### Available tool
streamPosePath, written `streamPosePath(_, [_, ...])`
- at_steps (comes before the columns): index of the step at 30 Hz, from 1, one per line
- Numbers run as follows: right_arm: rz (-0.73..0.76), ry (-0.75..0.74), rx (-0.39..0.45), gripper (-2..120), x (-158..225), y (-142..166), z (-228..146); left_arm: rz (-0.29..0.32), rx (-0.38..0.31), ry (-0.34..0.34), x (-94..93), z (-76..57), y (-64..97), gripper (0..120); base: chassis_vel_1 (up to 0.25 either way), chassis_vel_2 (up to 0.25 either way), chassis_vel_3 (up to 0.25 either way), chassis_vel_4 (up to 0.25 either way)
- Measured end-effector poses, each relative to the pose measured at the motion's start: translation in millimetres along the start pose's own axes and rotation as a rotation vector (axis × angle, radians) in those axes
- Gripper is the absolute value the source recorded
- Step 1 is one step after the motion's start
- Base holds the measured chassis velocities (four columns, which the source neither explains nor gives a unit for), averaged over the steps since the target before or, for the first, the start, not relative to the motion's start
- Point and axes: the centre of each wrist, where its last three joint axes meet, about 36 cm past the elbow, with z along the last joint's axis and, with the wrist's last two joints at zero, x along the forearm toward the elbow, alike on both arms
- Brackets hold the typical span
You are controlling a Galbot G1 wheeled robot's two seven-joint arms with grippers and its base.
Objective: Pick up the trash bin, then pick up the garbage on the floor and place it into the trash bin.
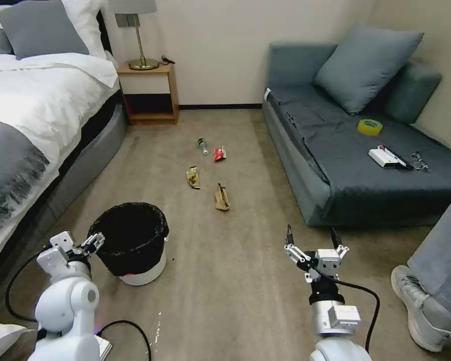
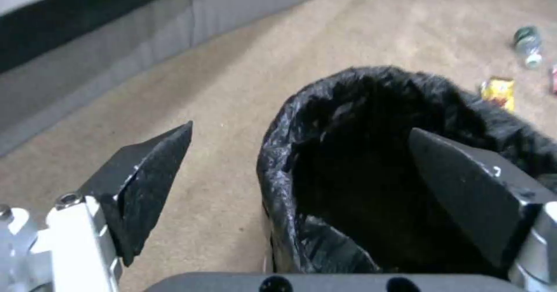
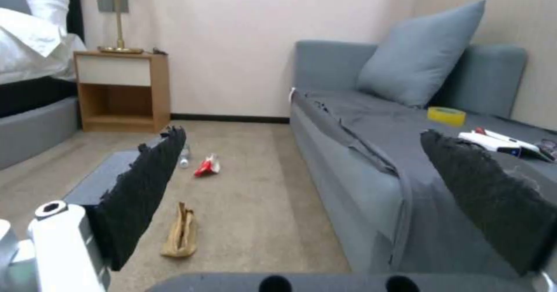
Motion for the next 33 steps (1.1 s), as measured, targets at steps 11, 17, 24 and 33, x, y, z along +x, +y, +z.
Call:
streamPosePath(11, [0.015,0.006,0.007,100,-1.7,-4.0,3.5,-0.061,0.002,0.157,-55.4,12.9,-5.3,100,0.0,0.0,0.0,0.0])
streamPosePath(17, [0.016,0.009,0.007,100,-2.2,-3.7,5.1,-0.081,0.009,0.203,-65.8,18.2,-6.7,100,0.0,0.0,0.0,0.0])
streamPosePath(24, [0.016,0.016,0.009,100,-1.9,-2.9,8.7,-0.088,0.053,0.254,-77.5,20.0,-9.7,99,0.0,0.0,0.0,0.0])
streamPosePath(33, [0.017,0.011,0.013,100,-1.8,-4.1,10.2,-0.071,0.086,0.281,-79.3,22.1,-10.5,70,0.0,0.0,0.0,0.0])
